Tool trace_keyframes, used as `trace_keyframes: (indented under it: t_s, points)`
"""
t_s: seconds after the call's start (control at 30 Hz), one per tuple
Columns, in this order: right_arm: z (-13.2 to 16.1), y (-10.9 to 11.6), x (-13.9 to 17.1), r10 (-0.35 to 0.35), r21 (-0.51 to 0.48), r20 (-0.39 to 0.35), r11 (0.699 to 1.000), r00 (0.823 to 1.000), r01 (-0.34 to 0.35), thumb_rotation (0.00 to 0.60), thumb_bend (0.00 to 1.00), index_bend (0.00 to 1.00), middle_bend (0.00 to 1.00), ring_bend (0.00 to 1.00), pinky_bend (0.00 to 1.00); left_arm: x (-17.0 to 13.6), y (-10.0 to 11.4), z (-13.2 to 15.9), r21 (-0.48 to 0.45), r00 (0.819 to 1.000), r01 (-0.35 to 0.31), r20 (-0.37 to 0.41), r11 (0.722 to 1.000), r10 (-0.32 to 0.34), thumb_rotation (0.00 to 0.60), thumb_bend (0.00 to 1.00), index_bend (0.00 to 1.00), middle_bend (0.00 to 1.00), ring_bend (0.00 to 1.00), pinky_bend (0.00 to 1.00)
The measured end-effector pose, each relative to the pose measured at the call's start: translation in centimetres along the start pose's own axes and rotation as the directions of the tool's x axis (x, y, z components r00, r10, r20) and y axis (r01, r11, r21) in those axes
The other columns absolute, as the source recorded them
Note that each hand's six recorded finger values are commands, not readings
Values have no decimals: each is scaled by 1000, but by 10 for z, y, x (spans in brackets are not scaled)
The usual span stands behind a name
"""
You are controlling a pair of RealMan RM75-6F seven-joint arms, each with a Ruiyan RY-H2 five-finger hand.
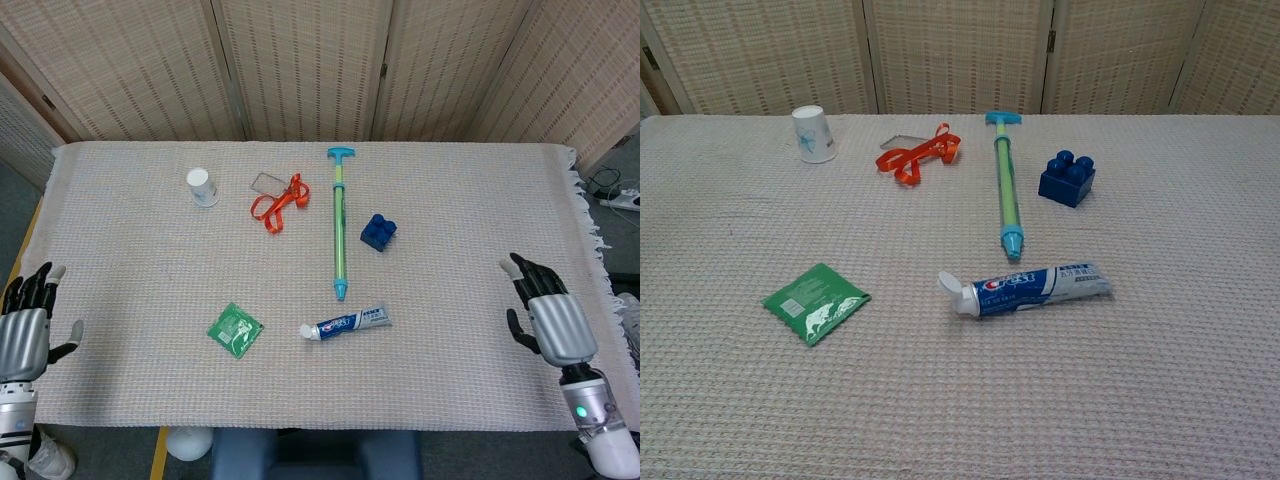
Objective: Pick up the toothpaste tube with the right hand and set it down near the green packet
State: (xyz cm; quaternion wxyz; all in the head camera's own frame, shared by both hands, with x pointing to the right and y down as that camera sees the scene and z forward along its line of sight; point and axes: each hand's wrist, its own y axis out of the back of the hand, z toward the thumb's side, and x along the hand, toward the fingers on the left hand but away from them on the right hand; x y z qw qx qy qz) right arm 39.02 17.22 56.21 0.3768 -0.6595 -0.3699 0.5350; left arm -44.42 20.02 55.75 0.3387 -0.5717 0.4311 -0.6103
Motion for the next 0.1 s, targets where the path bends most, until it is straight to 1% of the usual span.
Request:
trace_keyframes:
  t_s: [0.1]
  points:
    - [-17, 2, 21, -19, -21, 40, 1000, 999, 20, 600, 609, 0, 60, 82, 101, -13, 0, -1, 10, 1000, 8, -9, 1000, -7, 600, 449, 0, 57, 105, 0]
